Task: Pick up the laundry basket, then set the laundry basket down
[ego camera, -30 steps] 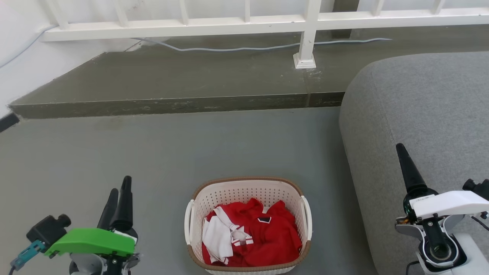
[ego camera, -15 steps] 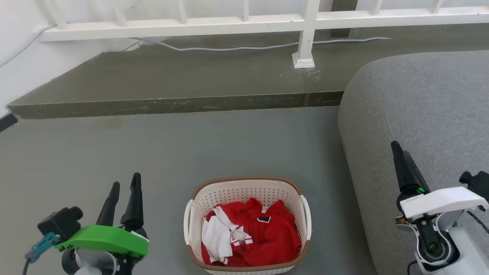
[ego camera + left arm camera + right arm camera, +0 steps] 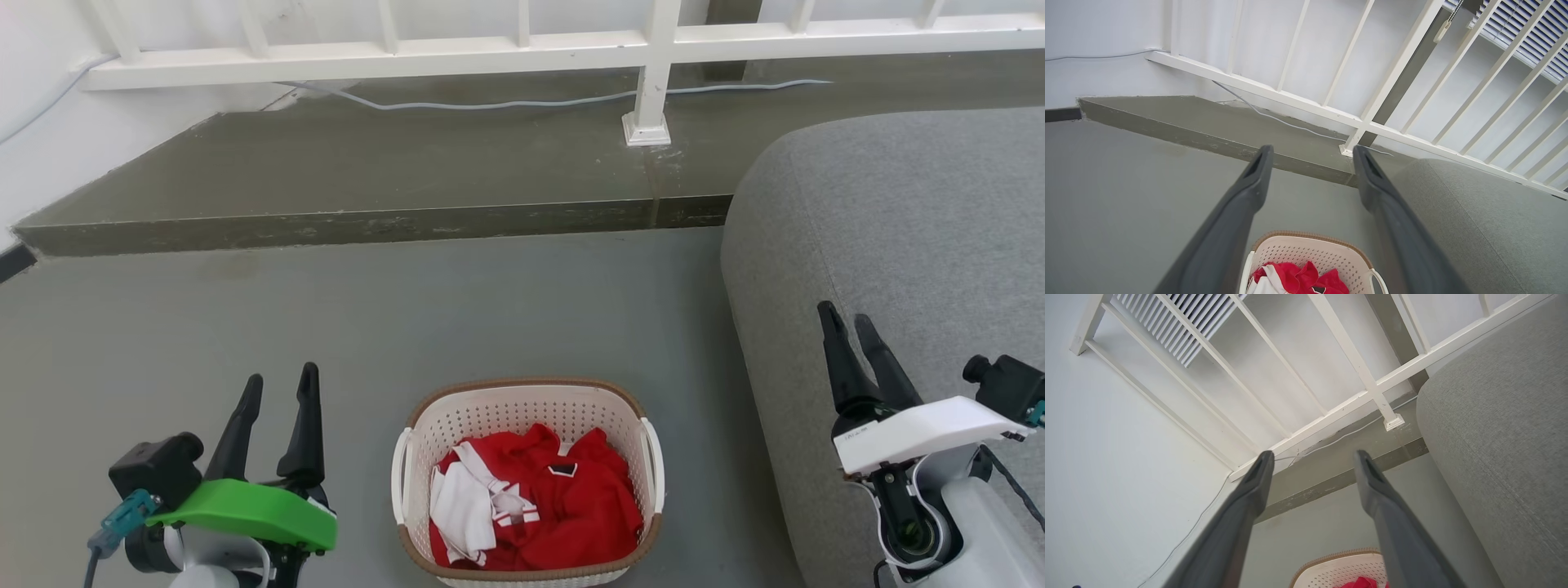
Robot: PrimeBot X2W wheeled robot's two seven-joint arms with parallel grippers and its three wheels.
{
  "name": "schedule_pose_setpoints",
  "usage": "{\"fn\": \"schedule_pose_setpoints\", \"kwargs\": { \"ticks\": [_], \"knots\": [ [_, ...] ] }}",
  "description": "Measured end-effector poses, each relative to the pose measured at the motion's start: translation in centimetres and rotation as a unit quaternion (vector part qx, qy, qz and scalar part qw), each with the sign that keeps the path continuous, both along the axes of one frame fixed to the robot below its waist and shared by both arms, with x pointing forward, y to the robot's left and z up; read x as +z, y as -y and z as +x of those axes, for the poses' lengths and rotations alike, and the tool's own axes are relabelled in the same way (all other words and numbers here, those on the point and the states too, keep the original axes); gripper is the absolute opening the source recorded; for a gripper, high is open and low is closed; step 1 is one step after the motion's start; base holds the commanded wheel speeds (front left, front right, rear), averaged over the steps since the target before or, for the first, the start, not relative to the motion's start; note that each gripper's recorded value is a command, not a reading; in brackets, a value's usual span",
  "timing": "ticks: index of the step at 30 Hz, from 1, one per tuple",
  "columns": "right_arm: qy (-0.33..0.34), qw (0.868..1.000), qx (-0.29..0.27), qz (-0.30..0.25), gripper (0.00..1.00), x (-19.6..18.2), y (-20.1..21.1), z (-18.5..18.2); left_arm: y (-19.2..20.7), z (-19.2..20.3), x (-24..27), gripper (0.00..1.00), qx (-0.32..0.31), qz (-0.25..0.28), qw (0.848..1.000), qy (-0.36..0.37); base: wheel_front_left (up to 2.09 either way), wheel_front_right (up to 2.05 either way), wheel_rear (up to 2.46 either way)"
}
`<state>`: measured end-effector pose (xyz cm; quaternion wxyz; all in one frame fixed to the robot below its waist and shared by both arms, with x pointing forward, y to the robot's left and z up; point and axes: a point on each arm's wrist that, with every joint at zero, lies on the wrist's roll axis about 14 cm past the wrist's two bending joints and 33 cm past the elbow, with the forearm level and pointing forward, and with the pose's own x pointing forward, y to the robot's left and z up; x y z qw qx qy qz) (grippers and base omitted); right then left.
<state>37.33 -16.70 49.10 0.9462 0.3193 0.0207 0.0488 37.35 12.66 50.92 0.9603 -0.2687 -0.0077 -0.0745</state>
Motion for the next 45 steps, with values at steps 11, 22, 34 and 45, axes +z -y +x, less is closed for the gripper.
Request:
{"fn": "schedule_pose_setpoints", "kwargs": {
  "ticks": [11, 22, 34, 45],
  "knots": [
    [0.016, 0.997, 0.007, -0.074, 1.0, 0.1, -0.2, 0.0, 0.8, 0.0, 0.9, 1.0, -0.008, 0.062, 0.998, 0.032, 0.0, 0.0, 0.0],
    [0.034, 0.99, 0.019, -0.138, 1.0, 0.0, -1.0, -0.2, 1.8, -0.2, 2.0, 1.0, -0.02, 0.128, 0.989, 0.071, 0.0, 0.0, 0.0],
    [0.028, 0.989, 0.011, -0.146, 1.0, -0.4, -0.7, -0.1, 2.1, -0.2, 2.1, 1.0, -0.024, 0.13, 0.989, 0.074, 0.0, 0.0, 0.0],
    [0.022, 0.99, 0.004, -0.142, 1.0, -0.7, -0.6, -0.1, 2.2, -0.1, 2.1, 1.0, -0.022, 0.126, 0.989, 0.073, 0.0, 0.0, 0.0]
  ]
}}
